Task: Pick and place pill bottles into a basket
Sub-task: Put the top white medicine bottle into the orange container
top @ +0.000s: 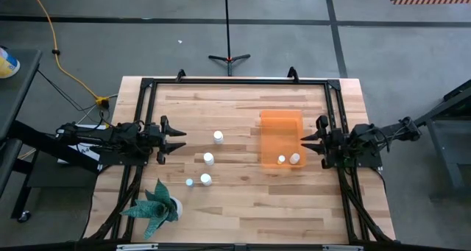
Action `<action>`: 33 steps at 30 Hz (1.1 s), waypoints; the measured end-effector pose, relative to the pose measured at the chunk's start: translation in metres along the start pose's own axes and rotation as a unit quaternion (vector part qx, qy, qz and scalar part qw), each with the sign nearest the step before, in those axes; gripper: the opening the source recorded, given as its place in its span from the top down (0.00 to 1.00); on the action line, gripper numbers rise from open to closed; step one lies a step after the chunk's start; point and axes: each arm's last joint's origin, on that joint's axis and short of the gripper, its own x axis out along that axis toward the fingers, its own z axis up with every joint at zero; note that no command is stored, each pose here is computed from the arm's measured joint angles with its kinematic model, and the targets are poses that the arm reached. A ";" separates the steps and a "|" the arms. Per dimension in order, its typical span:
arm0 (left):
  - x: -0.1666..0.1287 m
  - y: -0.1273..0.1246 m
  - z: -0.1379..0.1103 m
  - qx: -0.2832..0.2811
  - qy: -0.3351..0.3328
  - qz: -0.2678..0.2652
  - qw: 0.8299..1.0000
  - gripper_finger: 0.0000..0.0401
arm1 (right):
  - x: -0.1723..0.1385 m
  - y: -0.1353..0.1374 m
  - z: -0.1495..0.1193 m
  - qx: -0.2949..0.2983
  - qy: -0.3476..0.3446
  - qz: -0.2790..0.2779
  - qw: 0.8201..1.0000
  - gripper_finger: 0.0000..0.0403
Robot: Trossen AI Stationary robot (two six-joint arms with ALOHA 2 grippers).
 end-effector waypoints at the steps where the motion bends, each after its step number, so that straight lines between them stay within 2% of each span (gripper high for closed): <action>1: 0.000 0.000 0.000 -0.003 0.000 0.000 1.000 0.45 | 0.000 0.000 0.000 0.000 0.002 -0.002 1.000 0.82; 9: 0.000 0.000 0.000 -0.005 0.000 -0.003 1.000 0.45 | 0.000 -0.001 -0.004 -0.004 0.018 -0.012 1.000 0.82; 13: 0.000 0.000 0.001 -0.006 -0.003 -0.004 1.000 0.45 | 0.000 -0.002 -0.005 -0.008 0.028 -0.036 0.999 0.82; 17: 0.000 -0.001 0.008 -0.013 -0.038 -0.014 0.999 0.45 | 0.000 -0.004 -0.005 -0.016 0.026 -0.060 0.998 0.82; 25: -0.004 -0.002 0.027 0.001 -0.140 -0.020 0.990 0.45 | 0.000 -0.003 -0.004 -0.017 0.020 -0.060 0.998 0.82; 33: -0.001 -0.002 0.028 0.027 -0.140 -0.008 0.990 0.45 | 0.000 -0.004 -0.004 -0.022 0.023 -0.068 0.997 0.82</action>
